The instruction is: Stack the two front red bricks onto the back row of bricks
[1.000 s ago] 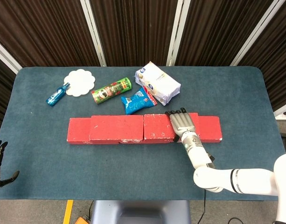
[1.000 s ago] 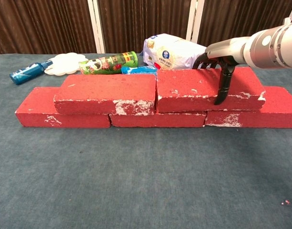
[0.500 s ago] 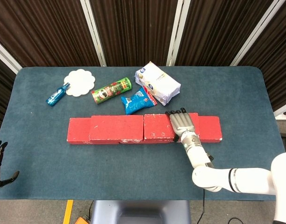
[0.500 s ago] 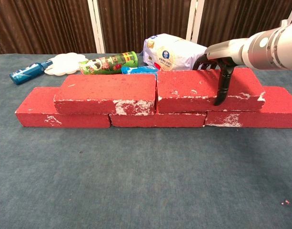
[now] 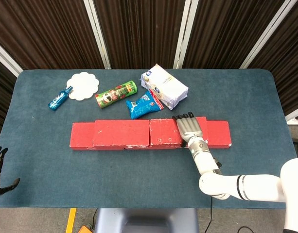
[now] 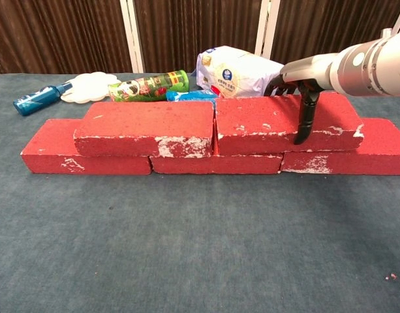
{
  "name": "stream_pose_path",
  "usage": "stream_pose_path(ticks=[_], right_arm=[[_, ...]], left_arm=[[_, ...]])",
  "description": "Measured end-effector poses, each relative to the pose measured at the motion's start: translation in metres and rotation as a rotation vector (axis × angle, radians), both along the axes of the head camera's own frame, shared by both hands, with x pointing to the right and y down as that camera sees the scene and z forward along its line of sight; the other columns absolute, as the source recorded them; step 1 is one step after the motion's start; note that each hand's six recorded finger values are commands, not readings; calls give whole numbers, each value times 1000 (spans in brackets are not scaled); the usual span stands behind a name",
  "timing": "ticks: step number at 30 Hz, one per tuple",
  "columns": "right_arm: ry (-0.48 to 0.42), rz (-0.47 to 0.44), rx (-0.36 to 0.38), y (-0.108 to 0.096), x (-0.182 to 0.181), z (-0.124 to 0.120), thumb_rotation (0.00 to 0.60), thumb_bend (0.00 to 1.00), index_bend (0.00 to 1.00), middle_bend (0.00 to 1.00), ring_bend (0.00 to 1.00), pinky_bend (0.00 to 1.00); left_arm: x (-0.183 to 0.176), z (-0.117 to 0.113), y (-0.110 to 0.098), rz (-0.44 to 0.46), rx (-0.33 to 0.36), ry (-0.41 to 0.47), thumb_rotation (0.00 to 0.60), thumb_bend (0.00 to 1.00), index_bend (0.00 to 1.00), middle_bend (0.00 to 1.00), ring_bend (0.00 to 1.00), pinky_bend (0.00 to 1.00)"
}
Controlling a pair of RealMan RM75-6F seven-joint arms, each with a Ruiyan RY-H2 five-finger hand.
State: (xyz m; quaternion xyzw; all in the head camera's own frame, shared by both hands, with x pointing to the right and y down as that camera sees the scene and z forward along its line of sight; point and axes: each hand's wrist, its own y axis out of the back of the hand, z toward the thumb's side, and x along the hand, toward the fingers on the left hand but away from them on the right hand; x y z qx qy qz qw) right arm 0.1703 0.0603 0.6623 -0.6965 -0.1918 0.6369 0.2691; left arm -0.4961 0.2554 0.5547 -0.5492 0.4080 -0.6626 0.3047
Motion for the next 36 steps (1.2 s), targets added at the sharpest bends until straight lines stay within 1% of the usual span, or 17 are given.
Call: stream_pose_path(ticks=[12, 22, 36], right_arm=[[9, 9, 2, 0, -1, 2, 600, 3, 269, 247, 197, 0], [4, 9, 7, 0, -3, 2, 600, 0, 255, 200, 170, 0], [-5, 6, 12, 1, -8, 1, 600, 0, 254, 196, 161, 0]], left_arm=[[0, 0, 0, -1, 1, 1, 600, 220, 0, 0, 0, 42], [-1, 0, 1, -1, 1, 3, 600, 219, 0, 0, 0, 42], [-1, -1, 1, -4, 1, 4, 600, 219, 0, 0, 0, 42]])
